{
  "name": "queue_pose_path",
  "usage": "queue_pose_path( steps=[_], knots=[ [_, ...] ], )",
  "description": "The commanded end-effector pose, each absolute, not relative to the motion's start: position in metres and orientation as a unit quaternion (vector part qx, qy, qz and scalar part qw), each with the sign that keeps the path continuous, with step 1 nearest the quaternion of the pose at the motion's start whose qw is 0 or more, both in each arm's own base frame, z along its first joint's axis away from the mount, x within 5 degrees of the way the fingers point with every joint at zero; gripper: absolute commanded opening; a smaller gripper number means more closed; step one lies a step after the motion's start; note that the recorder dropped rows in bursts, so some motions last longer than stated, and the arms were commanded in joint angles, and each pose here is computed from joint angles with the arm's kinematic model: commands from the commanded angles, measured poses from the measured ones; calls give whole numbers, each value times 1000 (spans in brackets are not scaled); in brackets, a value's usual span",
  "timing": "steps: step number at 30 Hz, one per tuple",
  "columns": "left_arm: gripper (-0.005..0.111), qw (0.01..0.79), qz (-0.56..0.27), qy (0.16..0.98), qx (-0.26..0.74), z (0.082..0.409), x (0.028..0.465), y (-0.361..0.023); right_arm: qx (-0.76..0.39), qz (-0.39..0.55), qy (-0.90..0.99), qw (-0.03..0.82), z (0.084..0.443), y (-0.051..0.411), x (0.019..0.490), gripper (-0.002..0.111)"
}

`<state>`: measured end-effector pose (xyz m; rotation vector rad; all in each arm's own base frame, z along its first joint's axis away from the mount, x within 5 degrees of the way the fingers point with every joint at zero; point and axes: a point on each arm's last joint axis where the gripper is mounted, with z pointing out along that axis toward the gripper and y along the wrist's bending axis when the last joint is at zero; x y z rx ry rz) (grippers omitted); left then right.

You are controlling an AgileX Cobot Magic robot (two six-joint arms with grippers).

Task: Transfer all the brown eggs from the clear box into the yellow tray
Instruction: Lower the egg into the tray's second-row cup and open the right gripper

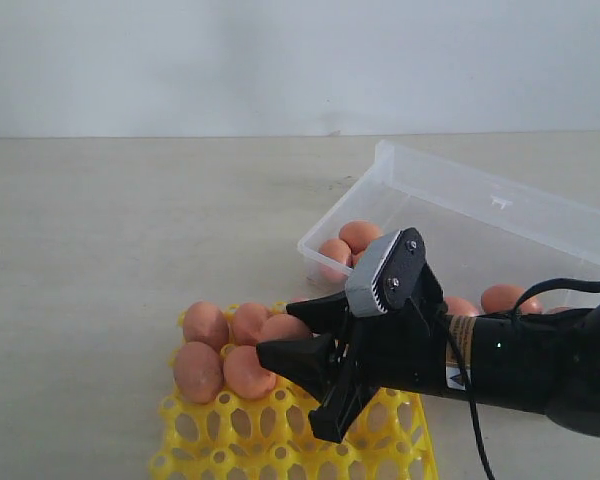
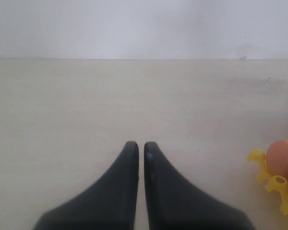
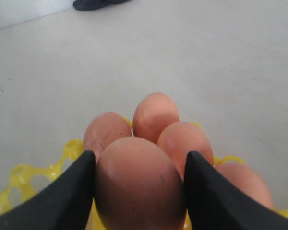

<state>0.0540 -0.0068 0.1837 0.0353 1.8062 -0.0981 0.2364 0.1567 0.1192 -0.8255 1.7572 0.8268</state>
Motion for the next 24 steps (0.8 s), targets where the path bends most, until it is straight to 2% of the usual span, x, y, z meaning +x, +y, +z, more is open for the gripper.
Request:
queue_pose_path(
  steps=[1,16,24],
  knots=[
    [4,624,-49,780,12,186,54,-7,-349,331,728,489,117,157,237,0],
    [4,624,-49,780,12,186,54,-7,-377,310,719,495,116,160,235,0],
    [4,624,-49,780,12,186,54,-7,-385,281,747,463,107,156,235,0]
  ],
)
